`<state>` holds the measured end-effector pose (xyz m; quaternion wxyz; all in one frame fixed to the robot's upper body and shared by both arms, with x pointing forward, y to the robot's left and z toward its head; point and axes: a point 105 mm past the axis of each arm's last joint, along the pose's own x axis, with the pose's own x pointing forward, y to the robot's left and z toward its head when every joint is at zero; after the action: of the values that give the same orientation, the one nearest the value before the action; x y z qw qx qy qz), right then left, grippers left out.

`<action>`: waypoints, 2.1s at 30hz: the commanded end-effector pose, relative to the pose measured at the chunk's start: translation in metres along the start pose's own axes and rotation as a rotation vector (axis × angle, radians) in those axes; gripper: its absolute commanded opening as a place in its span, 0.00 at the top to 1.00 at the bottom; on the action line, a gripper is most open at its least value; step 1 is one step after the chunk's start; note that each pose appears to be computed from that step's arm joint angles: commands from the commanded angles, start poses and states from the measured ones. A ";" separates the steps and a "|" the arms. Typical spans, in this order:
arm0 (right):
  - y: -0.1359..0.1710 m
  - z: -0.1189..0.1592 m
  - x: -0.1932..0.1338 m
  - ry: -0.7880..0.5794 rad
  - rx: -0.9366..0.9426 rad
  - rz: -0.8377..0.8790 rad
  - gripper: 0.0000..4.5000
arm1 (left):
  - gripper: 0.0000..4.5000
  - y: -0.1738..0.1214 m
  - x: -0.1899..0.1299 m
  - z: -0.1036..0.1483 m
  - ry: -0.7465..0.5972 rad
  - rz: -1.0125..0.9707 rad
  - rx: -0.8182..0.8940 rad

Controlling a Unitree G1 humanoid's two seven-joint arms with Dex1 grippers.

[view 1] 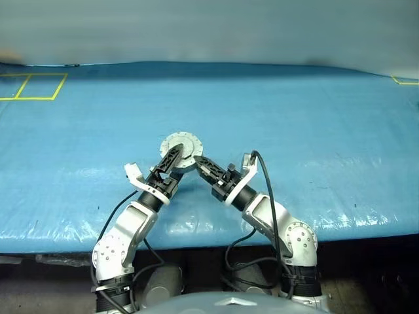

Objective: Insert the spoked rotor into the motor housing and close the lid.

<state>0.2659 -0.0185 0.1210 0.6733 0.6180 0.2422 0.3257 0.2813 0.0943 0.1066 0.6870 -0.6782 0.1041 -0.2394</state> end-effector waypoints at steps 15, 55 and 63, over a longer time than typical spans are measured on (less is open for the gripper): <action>0.018 -0.003 -0.007 0.018 -0.011 0.077 0.73 | 0.44 0.004 0.011 0.005 -0.096 0.028 -0.075; -0.028 0.043 -0.036 -0.141 -1.161 -0.378 0.00 | 0.46 0.011 0.083 0.103 -0.244 0.234 0.262; -0.037 0.032 -0.036 -0.116 -1.218 -0.387 0.00 | 0.46 0.012 0.124 0.121 -0.273 0.250 0.273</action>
<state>0.2702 -0.0700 0.0741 0.9613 0.0891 0.1099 0.2366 0.4365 0.1392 0.0967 0.7983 -0.5910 0.1058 -0.0479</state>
